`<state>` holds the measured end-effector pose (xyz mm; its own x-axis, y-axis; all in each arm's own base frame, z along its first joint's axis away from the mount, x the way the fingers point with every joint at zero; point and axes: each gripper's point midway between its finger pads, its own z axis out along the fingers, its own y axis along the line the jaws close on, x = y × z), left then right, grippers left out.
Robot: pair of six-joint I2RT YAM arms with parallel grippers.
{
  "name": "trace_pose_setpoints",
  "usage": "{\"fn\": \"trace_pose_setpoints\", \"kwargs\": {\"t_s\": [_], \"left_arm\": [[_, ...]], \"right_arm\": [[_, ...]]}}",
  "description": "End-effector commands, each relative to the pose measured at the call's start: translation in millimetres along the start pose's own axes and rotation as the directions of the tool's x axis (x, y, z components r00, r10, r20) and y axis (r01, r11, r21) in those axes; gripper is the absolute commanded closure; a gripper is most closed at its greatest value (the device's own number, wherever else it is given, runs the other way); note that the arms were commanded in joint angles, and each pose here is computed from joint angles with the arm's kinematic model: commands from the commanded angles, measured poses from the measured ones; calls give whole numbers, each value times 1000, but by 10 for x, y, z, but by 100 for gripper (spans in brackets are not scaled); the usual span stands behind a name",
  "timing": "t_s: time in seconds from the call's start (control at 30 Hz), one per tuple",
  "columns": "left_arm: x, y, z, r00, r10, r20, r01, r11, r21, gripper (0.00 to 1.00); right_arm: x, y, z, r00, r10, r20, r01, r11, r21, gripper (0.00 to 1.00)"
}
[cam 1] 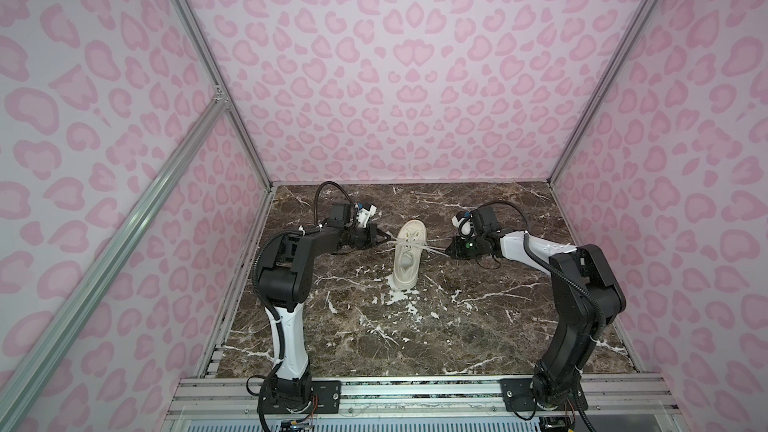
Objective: Tie the shoes
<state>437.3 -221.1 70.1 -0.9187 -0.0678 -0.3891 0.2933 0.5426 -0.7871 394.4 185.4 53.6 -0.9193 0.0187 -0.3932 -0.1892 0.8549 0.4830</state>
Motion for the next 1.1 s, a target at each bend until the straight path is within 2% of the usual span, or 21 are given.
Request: {"fn": "trace_pose_setpoints", "kwargs": {"t_s": [0.0, 0.2, 0.83, 1.07], "left_arm": [[-125, 186, -113, 998, 29, 51, -24, 995, -96, 97], [-125, 132, -58, 998, 28, 58, -23, 997, -74, 97], [-136, 205, -135, 997, 17, 75, -10, 996, -91, 97], [-143, 208, -139, 997, 13, 78, -6, 996, -88, 97]], "right_arm": [[204, -394, -81, 997, 51, -63, -40, 985, 167, 100], [233, -238, 44, 996, 33, -83, -21, 990, 139, 100], [251, -490, -64, 995, 75, -68, -63, 984, 169, 100], [260, -355, 31, 995, 68, -74, -57, 989, 139, 100]]}}
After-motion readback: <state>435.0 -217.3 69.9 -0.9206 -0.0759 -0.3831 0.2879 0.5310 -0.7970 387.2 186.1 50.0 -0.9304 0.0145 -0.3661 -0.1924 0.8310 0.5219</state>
